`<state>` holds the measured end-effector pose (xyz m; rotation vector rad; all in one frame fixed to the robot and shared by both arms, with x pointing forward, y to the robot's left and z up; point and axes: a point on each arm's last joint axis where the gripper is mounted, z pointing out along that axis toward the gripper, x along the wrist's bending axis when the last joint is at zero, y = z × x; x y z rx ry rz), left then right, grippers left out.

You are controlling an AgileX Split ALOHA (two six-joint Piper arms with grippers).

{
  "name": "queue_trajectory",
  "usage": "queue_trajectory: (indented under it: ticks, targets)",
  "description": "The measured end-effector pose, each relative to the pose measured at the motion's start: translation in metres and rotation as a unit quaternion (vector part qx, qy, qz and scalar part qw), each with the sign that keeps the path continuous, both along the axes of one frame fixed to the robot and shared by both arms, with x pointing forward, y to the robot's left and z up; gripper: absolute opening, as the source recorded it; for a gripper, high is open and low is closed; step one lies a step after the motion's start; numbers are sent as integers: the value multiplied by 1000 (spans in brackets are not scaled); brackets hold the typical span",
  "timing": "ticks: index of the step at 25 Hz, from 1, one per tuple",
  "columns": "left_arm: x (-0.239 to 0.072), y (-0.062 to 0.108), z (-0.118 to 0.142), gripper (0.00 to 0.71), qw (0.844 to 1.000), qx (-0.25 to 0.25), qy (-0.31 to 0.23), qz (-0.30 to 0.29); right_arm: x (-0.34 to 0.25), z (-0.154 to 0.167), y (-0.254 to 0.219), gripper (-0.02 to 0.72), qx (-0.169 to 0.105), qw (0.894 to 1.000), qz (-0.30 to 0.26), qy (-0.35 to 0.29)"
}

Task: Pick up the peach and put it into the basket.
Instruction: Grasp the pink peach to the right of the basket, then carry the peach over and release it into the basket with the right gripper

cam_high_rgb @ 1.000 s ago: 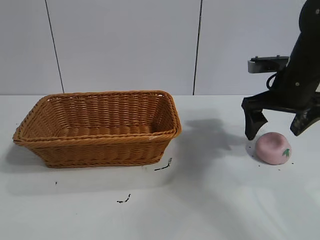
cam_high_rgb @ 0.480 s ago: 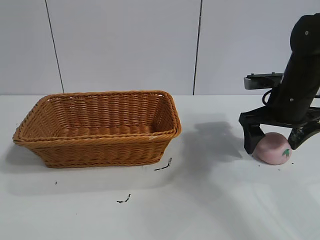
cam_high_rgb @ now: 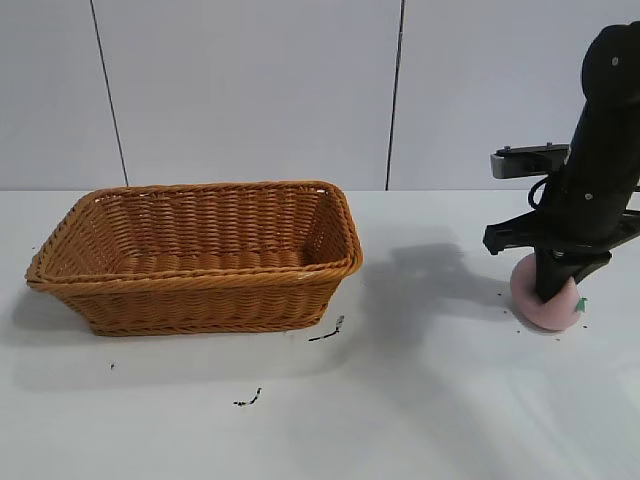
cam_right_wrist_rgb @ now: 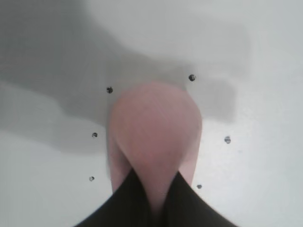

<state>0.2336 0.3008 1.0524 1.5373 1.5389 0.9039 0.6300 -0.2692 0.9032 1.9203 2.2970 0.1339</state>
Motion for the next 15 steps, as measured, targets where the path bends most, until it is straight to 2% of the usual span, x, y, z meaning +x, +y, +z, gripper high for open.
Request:
queue_trajectory:
  ticks: [4,10,15]
  targets:
    - [0,0,0,693,1000,0,0,0,8,41,0,-17,-4,1000,-2,-1]
    - [0,0,0,693,1000,0,0,0,16,143,2,-17,-1,996,10,-94]
    - [0,0,0,693,1000,0,0,0,21,189,18,-17,9,989,25,-144]
